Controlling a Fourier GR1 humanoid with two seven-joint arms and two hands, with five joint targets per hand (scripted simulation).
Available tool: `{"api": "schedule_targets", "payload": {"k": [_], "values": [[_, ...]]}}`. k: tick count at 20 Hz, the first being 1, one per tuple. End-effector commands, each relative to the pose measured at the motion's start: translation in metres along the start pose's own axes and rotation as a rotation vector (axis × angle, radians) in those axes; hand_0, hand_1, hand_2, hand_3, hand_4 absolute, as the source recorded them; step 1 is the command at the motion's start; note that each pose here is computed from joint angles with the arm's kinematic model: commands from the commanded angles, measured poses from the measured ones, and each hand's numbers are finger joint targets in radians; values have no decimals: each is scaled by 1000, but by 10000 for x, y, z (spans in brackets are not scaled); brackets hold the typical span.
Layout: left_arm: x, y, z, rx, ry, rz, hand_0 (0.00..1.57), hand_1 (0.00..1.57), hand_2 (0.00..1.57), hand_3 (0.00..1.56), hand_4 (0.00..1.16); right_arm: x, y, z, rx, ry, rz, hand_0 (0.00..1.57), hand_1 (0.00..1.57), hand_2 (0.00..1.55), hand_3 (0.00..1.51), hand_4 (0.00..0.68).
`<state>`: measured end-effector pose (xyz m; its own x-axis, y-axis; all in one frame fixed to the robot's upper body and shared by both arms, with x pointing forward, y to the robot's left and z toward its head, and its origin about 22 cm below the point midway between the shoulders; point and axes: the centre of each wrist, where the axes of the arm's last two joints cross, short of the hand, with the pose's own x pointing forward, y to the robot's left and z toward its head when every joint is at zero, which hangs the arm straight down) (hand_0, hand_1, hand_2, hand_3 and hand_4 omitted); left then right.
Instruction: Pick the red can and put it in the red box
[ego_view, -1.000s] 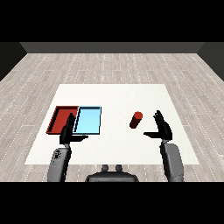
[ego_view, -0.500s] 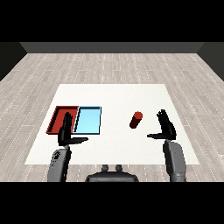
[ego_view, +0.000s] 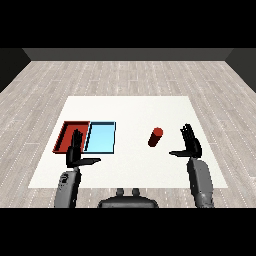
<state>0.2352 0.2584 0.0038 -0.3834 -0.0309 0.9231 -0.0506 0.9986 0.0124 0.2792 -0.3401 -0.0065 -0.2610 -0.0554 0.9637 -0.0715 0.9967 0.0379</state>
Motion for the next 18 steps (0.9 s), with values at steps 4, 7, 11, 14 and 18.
{"api": "schedule_targets", "payload": {"k": [4,7,11,14,18], "values": [[-74,-207,-50,-8,-1,11,0,0,0,0,0,-44,94,-193,4,-3,-25,0,0,0,0,0],[117,-27,-32,-7,-5,-4,0,0,0,0,0,-355,187,-92,-5,1,-9,0,0,0,0,0],[89,-79,-90,-6,-2,21,0,0,0,0,0,-236,117,-395,-17,37,-55,0,0,0,0,0],[91,-168,52,-3,10,2,0,0,0,0,0,-284,141,-391,15,18,-89,0,0,0,0,0],[43,71,159,19,2,9,0,0,0,0,0,-472,47,-321,-2,63,-114,0,0,0,0,0]]}}
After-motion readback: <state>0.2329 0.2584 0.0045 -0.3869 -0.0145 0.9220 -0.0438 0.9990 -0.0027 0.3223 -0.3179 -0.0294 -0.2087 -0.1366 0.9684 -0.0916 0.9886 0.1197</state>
